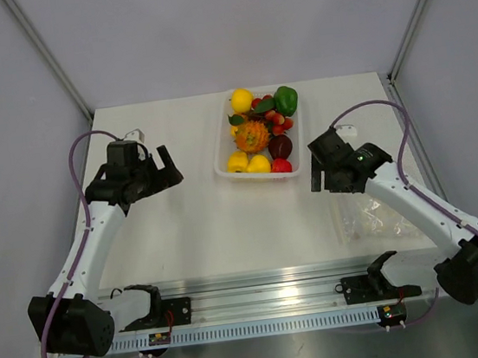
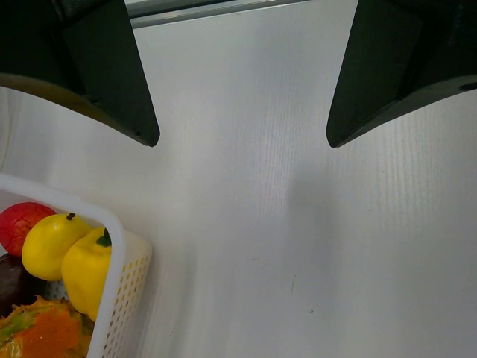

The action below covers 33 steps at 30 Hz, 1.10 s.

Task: Place the food in the zip-top bag and seal the zipper
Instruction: Pick up the zipper food storage bag at the center of the board.

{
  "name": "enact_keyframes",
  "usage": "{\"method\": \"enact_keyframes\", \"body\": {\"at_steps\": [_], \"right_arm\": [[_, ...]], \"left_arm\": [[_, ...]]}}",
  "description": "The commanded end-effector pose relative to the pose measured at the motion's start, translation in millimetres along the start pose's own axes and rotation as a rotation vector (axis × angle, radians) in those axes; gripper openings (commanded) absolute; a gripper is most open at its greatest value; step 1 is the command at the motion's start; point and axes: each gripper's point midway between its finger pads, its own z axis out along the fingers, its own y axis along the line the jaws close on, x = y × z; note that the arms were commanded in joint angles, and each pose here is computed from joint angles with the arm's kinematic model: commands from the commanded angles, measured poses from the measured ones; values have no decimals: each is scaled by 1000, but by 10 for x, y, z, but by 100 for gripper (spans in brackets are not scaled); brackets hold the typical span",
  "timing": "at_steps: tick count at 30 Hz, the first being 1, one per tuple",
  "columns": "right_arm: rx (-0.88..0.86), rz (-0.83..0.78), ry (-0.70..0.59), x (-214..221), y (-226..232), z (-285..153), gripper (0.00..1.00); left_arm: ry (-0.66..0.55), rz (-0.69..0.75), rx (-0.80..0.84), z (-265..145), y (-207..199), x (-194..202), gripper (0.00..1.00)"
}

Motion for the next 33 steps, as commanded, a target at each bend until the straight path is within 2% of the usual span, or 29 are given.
{"method": "enact_keyframes", "body": {"at_steps": [1,2,12,14,15,17,18,22,28,33], "right_arm": [[54,-60,39,171,-21,29,93],[42,-77,60,221,25,59,88],[231,-268,226,565,90,651,84],[240,-277,237,587,116,716,82],[248,-283,242,589,145,763,79],[279,-288,233,560,127,786,73],[289,-292,235,547,134,810,67],[360,-312,255,557,78,868,57],[457,-320,244,530,-63,837,56],[467,-317,254,549,-90,819,47]], "left_arm": [[-34,19,63,-44,-168,-135,99],[-33,17,65,-36,-175,-131,99],[-16,45,76,-9,-229,-67,99],[-17,49,71,-9,-216,-64,99],[-16,51,69,-9,-212,-62,99],[-18,51,67,-8,-207,-64,99],[-17,54,68,-4,-208,-65,99],[-14,61,61,8,-200,-73,99],[-17,68,54,13,-183,-77,99],[-3,68,60,58,-193,-60,99]]}}
